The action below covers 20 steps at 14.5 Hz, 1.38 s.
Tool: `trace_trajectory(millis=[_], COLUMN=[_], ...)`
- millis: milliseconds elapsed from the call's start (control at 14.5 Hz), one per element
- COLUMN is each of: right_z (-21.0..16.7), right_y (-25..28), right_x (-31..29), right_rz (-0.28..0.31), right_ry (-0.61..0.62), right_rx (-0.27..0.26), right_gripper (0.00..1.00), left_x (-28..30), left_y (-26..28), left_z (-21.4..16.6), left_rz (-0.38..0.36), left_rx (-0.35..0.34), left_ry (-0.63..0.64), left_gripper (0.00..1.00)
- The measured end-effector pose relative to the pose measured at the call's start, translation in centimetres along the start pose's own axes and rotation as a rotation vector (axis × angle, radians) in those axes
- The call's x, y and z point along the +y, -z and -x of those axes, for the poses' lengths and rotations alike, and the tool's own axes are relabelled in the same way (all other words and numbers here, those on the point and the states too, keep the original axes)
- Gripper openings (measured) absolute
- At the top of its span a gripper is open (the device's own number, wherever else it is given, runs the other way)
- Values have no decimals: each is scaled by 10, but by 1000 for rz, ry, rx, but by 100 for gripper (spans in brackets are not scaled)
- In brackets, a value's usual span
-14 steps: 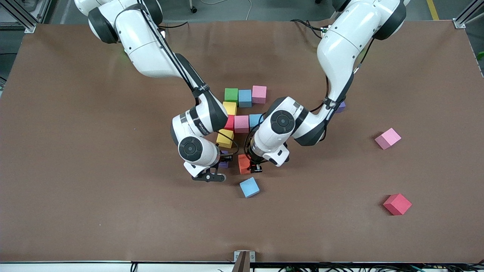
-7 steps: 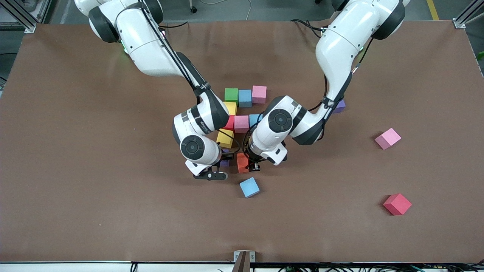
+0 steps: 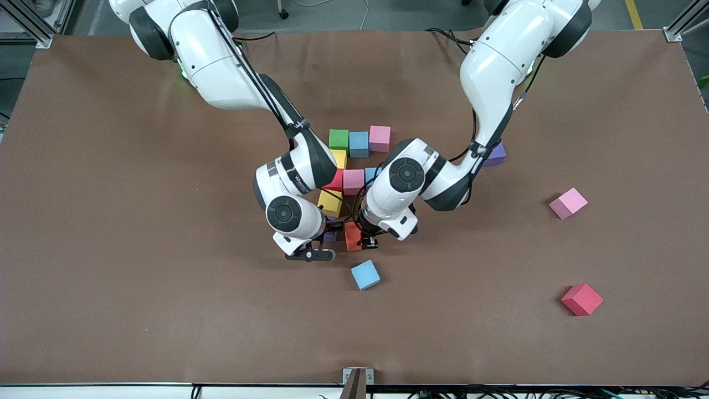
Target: Arrange 11 blocks into digit 3
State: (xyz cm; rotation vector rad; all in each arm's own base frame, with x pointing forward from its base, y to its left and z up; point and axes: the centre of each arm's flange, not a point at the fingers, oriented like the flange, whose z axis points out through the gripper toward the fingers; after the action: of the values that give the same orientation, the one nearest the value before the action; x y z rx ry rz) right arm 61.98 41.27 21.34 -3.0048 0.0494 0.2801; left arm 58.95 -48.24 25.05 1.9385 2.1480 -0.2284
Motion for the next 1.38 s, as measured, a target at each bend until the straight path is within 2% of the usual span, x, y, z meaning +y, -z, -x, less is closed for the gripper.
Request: trace_trajectory(millis=[483,621,828,1035,1173,1381], right_z=[4,9,14,12,12,19], right_y=[-1,-11,-23,-3,32,75], right_x=[0,2,3,1,-3,-2], right_rz=[3,13,25,10,-25,-46], right_ry=[2,1,1,3,2,1], right_rx=[-10,-29,-46,-23,11,4], right_gripper=[55,70,98,100,100,100], left_x=[-1,-1,-1,1,-1,-4], left_y=[-2,-2,-3,-2,-4,-5], left_z=[-1,-1,-2,-4,-3,-1], left_rz=[-5,-5,-6,-3,-6,-8], left_rx=[5,5,7,8,10,11], left_ry=[0,0,-2,-3,-10,-15], left_gripper=[15,15,15,15,15,15])
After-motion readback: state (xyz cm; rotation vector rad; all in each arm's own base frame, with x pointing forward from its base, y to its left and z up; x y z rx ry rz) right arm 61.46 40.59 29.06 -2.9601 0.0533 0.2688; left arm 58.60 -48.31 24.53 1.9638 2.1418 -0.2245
